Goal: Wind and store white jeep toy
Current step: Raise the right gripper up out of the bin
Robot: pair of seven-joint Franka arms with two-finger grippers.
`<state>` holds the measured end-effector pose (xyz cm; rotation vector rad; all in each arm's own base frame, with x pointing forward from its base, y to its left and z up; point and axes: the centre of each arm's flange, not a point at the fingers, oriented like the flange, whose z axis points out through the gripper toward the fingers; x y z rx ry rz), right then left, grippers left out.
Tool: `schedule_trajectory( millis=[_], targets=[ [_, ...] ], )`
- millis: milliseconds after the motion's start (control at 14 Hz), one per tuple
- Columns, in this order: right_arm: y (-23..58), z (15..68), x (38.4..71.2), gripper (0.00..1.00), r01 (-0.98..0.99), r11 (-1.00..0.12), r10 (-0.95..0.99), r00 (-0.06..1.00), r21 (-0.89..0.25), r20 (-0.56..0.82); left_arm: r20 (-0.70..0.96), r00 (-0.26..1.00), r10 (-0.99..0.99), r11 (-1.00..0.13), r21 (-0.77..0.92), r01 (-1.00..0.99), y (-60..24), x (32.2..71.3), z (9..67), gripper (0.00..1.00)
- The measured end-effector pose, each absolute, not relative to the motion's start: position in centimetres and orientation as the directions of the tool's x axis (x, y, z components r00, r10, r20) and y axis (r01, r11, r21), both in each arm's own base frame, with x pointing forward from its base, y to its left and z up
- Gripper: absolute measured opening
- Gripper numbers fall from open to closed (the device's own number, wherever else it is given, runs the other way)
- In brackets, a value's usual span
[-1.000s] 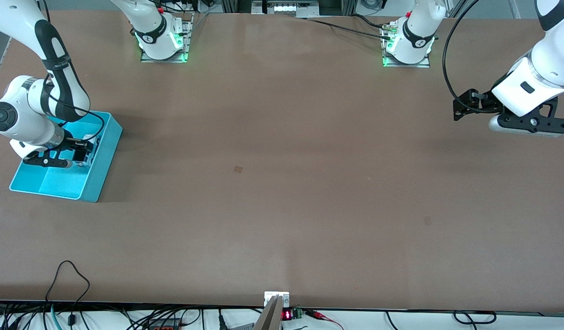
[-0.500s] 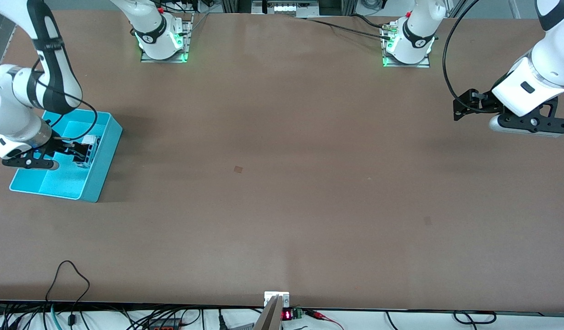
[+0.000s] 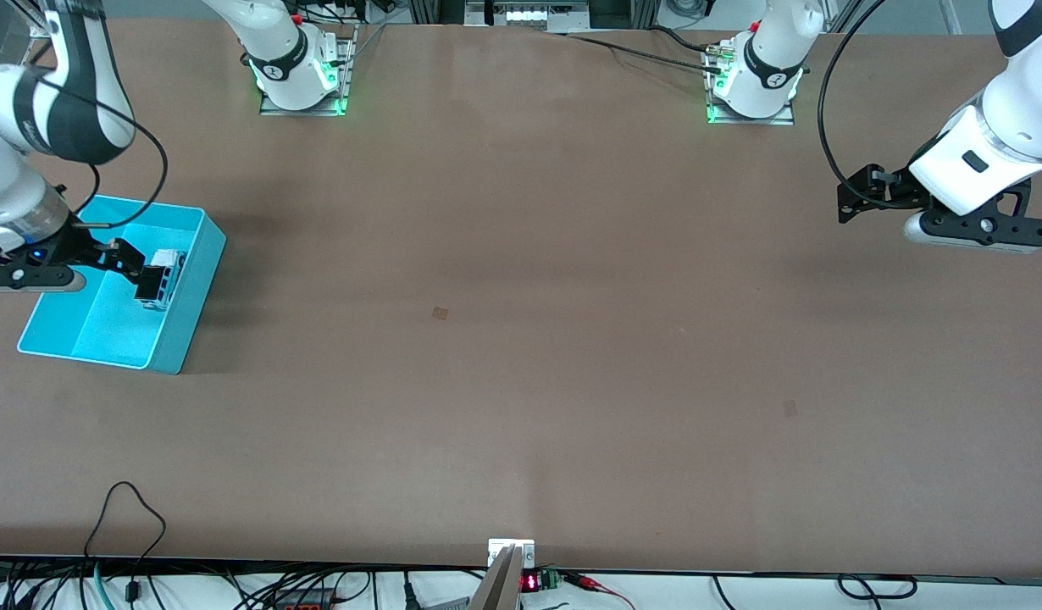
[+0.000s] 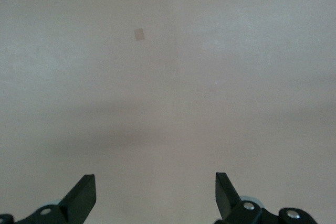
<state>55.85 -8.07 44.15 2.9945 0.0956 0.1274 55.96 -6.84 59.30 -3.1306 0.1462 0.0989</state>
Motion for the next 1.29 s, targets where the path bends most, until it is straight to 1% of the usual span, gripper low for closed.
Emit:
schedule_trajectory(
  millis=[71,214,429,714,1000,1286],
  targets=[
    [-6.4,46.8,56.2,1.0,0.05,-0.994,0.056,0.996,0.1,0.063,-0.063,0.994,-0.093,-0.996,-0.003,-0.093,-6.8,56.0,59.3,1.0],
    [-4.3,50.4,56.5,1.0,0.027,-0.998,0.03,0.998,0.049,0.056,-0.063,0.994,-0.093,-0.996,-0.003,-0.093,-6.8,56.0,59.3,1.0],
    [-3.0,53.5,56.8,1.0,0.017,-1.0,0.017,0.998,0.007,0.062,-0.063,0.994,-0.093,-0.996,-0.003,-0.094,-6.9,56.0,59.3,1.0],
    [1.1,59.0,56.6,1.0,0.072,-0.997,0.072,0.996,0.0,0.058,-0.064,0.993,-0.095,-0.995,-0.003,-0.095,-7.0,55.9,59.3,1.0],
    [2.0,61.4,55.9,1.0,0.042,-0.999,0.042,0.998,-0.003,0.038,-0.065,0.993,-0.096,-0.995,-0.003,-0.096,-7.0,55.9,59.3,1.0],
    [1.9,64.6,55.6,1.0,0.039,-0.999,0.039,0.997,-0.003,0.069,-0.065,0.992,-0.104,-0.995,-0.003,-0.104,-7.4,55.9,59.3,1.0]
  ],
)
